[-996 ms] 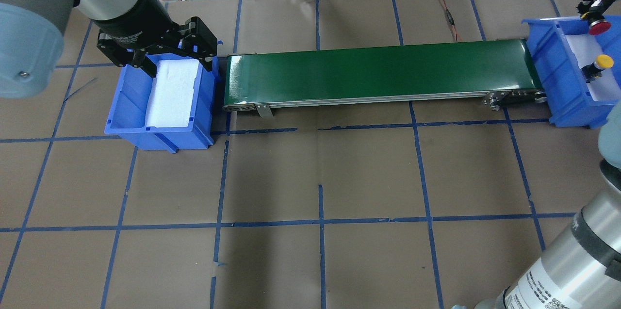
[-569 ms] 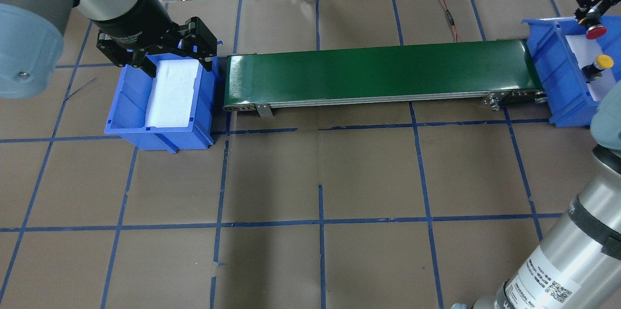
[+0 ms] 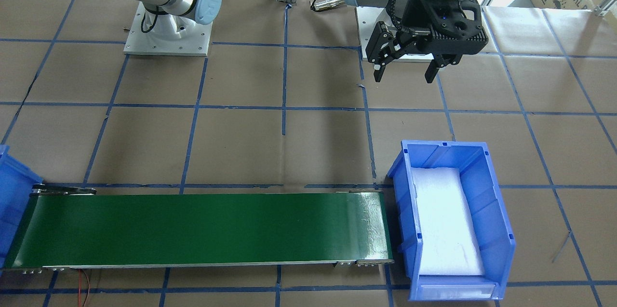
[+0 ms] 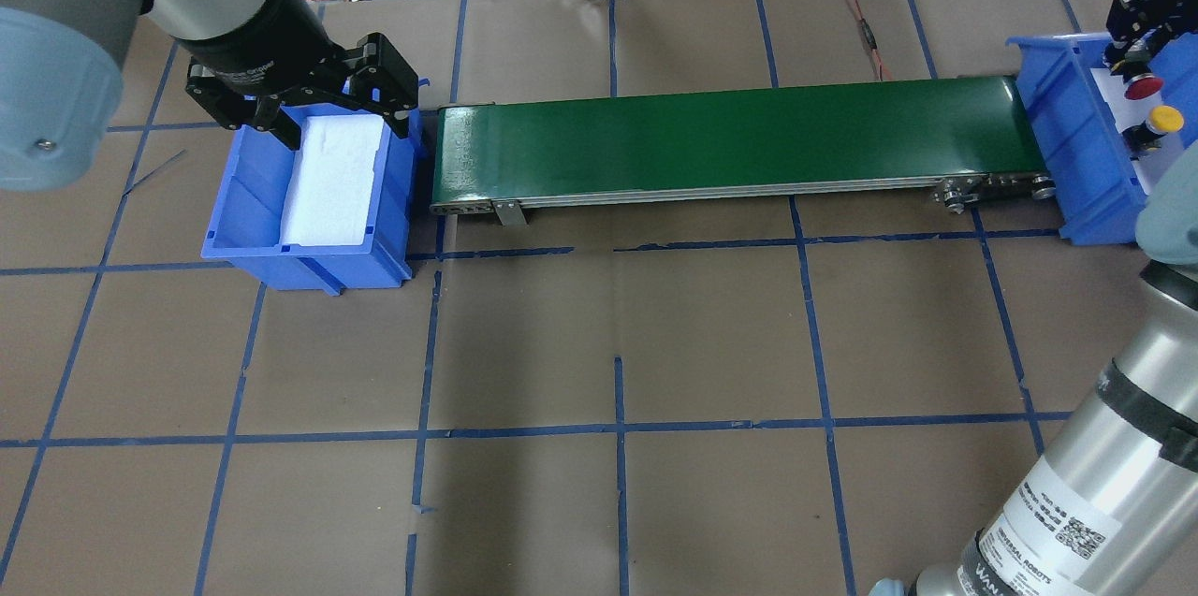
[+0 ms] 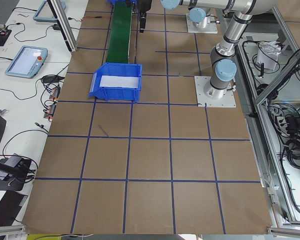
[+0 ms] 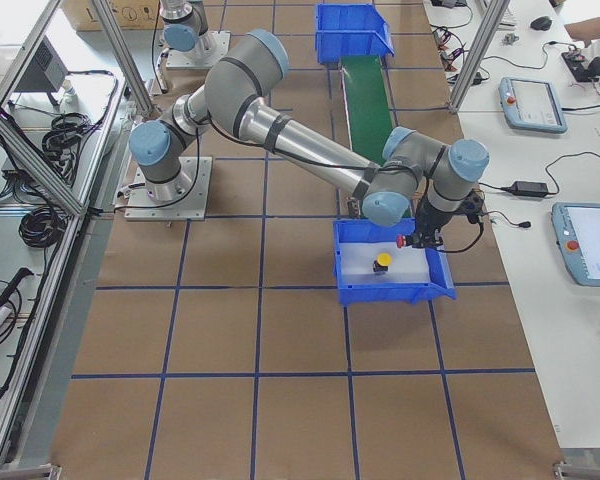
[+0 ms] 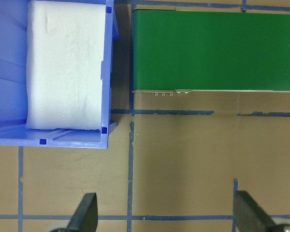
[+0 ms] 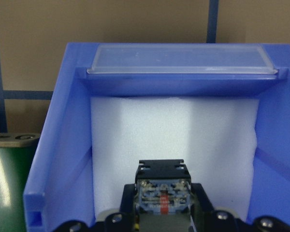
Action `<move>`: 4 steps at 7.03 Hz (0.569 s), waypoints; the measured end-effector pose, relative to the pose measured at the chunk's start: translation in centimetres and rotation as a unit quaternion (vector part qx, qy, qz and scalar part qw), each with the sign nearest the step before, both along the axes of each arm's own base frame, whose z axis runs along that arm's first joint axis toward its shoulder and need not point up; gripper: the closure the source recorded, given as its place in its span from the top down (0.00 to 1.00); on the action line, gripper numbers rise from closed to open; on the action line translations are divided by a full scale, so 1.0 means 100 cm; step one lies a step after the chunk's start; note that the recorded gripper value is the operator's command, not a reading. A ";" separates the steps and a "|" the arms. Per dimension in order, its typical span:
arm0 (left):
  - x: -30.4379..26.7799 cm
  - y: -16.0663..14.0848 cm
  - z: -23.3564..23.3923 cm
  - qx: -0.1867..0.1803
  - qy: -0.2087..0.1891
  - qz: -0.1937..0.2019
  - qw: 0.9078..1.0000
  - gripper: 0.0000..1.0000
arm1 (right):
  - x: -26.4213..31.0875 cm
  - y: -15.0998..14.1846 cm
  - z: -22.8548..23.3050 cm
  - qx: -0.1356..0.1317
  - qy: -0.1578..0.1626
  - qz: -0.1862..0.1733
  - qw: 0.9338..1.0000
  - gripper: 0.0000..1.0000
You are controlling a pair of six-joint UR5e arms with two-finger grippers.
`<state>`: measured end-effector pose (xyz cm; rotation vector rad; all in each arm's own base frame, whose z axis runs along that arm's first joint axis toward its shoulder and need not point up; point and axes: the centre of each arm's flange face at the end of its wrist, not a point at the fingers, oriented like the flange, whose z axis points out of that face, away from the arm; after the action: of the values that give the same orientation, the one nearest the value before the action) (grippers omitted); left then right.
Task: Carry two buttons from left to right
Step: 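Carry the red button into the far blue bin and release it with the right gripper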
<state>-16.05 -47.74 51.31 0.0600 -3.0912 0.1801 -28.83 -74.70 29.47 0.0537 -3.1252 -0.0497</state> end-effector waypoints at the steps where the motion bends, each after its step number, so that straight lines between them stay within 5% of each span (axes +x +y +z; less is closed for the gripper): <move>1: 0.000 0.000 0.000 0.000 0.000 0.000 1.000 1.00 | -0.003 -0.001 -0.010 0.005 -0.004 -0.002 1.000 0.19; 3: 0.000 0.000 0.000 0.000 0.000 0.000 1.000 1.00 | -0.004 -0.002 -0.023 0.011 -0.009 -0.004 1.000 0.31; 4: 0.000 0.000 0.000 0.001 0.000 0.000 1.000 1.00 | -0.004 -0.003 -0.029 0.014 -0.011 -0.006 1.000 0.55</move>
<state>-16.05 -47.72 51.31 0.0601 -3.0915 0.1783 -29.27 -74.97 26.59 0.0368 -3.1476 -0.0929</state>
